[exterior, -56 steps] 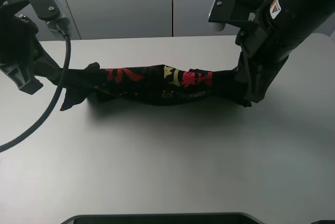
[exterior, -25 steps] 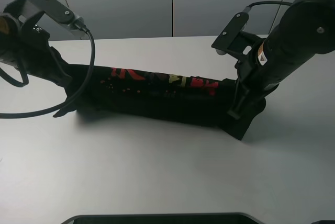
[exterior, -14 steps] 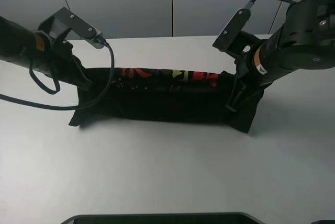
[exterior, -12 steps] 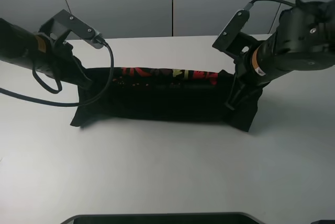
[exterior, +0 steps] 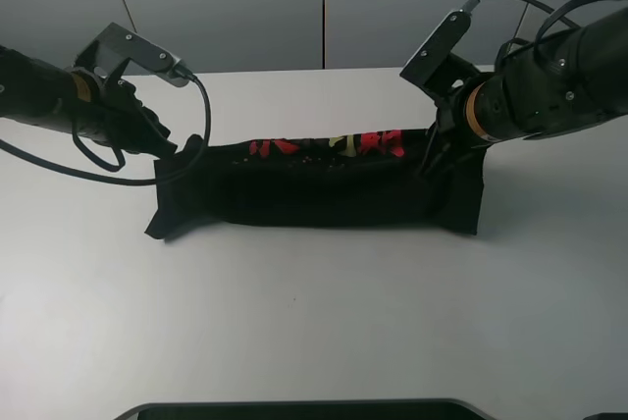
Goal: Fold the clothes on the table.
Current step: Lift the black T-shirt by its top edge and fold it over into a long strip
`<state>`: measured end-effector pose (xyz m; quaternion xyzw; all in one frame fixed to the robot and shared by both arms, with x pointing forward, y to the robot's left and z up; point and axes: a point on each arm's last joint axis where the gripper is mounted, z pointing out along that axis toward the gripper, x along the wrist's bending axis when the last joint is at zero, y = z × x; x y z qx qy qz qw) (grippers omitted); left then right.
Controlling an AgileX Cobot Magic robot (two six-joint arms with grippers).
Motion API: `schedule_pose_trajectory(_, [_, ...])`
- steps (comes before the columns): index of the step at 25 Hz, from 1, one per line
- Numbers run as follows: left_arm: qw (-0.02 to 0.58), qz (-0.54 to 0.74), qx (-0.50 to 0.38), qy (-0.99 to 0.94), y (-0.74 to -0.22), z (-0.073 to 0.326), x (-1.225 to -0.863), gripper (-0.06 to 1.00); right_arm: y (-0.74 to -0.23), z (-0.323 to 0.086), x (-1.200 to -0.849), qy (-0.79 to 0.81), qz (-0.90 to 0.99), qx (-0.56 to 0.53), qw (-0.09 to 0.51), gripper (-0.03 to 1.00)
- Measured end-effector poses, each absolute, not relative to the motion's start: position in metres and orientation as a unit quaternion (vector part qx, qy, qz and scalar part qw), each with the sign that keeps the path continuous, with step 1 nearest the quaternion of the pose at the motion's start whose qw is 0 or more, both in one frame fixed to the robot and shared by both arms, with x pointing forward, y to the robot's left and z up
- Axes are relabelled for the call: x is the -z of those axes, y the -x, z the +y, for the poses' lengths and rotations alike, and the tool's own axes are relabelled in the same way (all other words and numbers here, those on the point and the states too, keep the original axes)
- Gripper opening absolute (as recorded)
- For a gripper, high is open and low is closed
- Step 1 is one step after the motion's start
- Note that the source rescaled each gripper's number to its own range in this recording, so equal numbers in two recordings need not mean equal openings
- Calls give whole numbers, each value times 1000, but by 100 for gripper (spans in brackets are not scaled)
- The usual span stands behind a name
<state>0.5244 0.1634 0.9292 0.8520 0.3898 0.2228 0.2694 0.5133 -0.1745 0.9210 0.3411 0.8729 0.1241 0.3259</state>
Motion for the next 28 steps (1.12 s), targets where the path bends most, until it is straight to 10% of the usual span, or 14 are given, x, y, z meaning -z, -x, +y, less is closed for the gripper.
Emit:
schedule_pose_trajectory(2, [272, 403, -218, -846, -524, 163, -929, 60, -514, -174, -922, -361, 862, -135, 330, 87])
schedule_pose_trajectory(4, [279, 418, -214, -838, -525, 163, -929, 76, -516, -176, -923, -379, 850, -137, 338, 97])
schedule_pose_trajectory(8, [270, 459, -192, -825, -523, 164, -927, 90, -515, -180, -923, -441, 820, -143, 334, 100])
schedule_pose_trajectory(28, [133, 544, -53, -827, -554, 145, -904, 91, -532, -204, -941, -633, 759, -110, 103, 100])
